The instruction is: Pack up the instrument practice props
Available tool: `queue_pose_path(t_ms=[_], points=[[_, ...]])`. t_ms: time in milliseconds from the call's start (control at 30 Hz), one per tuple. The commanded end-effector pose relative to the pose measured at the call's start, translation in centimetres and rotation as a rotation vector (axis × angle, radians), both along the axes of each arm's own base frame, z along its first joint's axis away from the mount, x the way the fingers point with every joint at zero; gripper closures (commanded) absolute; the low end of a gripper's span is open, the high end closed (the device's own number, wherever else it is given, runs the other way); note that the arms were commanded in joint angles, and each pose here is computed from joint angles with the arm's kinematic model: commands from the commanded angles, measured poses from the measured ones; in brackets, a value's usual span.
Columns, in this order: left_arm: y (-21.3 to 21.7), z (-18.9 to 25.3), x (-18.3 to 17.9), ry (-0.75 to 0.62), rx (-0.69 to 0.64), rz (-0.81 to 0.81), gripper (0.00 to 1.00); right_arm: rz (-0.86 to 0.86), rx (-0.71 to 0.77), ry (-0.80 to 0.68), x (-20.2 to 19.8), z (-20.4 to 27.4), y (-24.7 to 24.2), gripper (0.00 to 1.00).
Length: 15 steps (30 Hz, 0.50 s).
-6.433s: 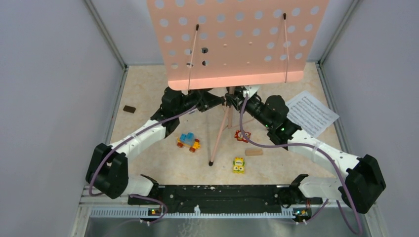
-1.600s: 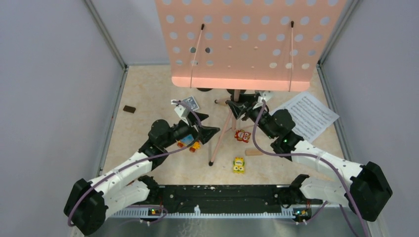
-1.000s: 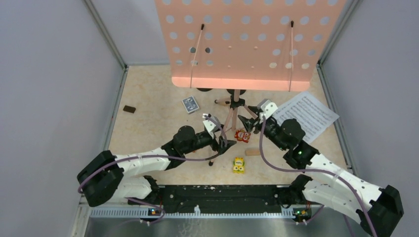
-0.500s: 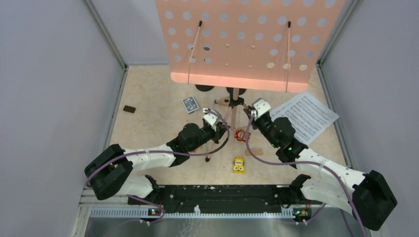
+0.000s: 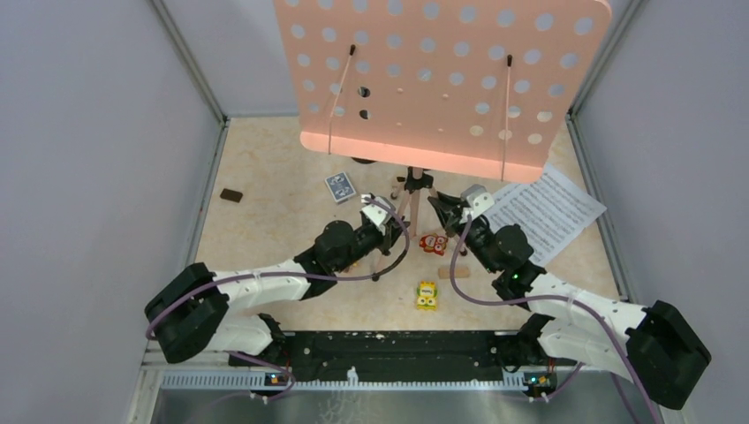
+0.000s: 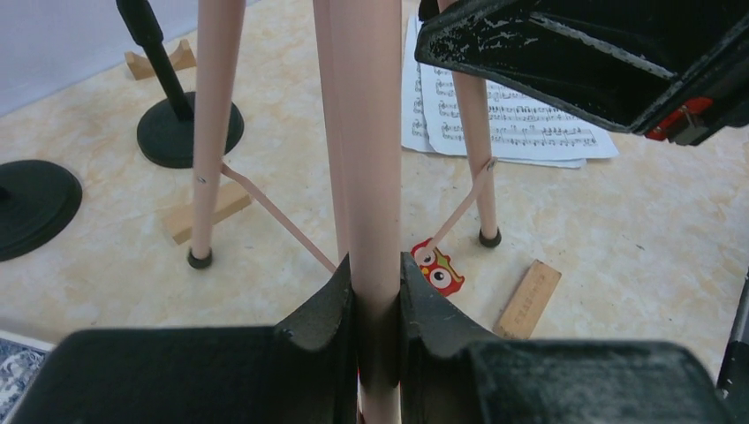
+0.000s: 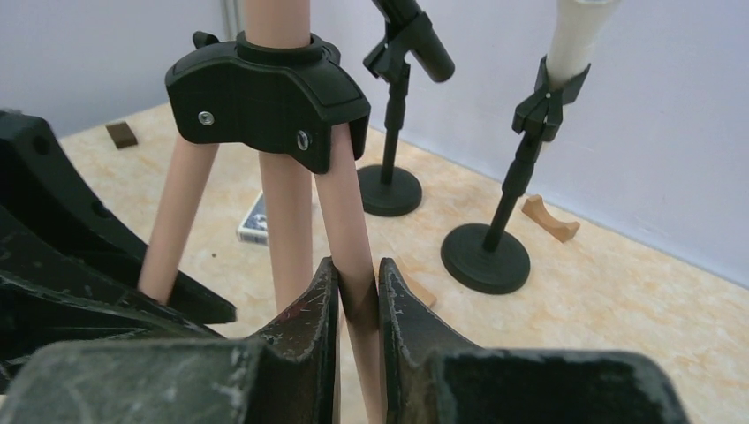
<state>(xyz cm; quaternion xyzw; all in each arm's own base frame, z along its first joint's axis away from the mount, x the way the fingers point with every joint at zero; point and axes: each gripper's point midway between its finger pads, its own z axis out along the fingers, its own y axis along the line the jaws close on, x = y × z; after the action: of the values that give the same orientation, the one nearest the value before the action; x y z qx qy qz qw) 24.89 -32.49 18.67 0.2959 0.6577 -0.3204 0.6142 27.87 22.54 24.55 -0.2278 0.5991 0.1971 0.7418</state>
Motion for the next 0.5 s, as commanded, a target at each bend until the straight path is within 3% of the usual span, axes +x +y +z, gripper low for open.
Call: queue_pose_path(t_ms=[0,167,467], points=[[-2.6,6.7,0.2,-0.183,-0.099,-0.080,1.00,0.127,0.261,-0.112,-2.4,6.6,1.4,1.00],[-3.8,7.7,0.3,-0.183,-0.124,-0.112,1.00,0.154,0.304,-0.105,-3.0,7.4,1.4,1.00],[-3.4,6.0,-0.6,-0.125,-0.140,-0.130,1.00,0.196,0.222,-0.059,-3.6,5.6,2.4,1.00]])
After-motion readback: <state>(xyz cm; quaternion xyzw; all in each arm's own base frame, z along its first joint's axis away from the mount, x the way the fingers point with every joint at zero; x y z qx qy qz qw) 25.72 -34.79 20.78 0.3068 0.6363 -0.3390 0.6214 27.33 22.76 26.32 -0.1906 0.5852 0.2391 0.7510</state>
